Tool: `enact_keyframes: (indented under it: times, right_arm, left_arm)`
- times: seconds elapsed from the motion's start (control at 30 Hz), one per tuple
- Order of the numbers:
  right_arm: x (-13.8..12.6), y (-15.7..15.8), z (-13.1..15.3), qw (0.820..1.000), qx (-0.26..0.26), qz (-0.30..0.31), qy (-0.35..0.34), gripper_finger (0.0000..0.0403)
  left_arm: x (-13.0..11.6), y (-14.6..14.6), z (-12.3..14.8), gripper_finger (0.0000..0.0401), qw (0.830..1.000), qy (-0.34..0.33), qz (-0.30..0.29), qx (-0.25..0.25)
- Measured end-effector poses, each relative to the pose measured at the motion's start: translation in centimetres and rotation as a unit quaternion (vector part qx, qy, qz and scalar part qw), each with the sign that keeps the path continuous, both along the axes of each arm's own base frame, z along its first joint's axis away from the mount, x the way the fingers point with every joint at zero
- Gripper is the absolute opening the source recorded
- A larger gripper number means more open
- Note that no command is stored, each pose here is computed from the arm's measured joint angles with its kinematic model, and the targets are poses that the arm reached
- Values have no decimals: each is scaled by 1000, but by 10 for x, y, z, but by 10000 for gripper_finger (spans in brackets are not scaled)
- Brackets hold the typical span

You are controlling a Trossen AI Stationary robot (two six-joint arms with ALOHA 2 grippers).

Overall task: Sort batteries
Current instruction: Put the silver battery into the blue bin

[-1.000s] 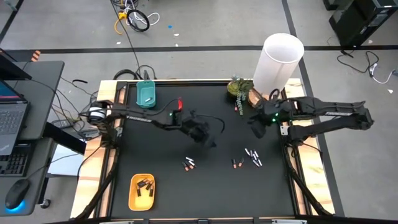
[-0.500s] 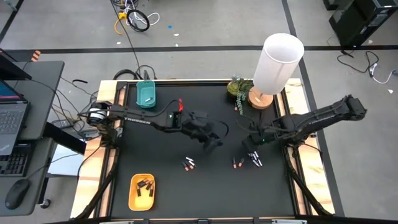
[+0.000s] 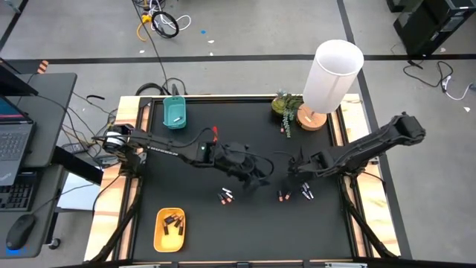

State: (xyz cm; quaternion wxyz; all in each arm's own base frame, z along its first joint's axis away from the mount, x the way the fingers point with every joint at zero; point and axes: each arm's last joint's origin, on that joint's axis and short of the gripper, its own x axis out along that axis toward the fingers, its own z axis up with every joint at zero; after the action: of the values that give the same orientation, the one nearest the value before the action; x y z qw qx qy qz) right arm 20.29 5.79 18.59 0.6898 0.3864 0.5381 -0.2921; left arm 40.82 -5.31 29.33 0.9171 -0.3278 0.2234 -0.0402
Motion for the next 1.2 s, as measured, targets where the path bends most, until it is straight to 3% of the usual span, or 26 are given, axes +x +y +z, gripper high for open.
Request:
enact_keyframes:
  times: [0.3, 0.8, 1.2]
  right_arm:
    - [8, 11, -26, 998, -26, 31, 55, 113]
    - [12, 5, -33, 995, -66, 35, 64, 102]
    - [22, 6, -57, 989, -73, 66, 107, 90]
  left_arm:
    - [2, -14, 11, 161, 998, -58, -16, -17]
    - [-1, -27, 10, 161, 997, -57, -44, -11]
    - [-1, -27, 10, 161, 997, -56, -49, -11]
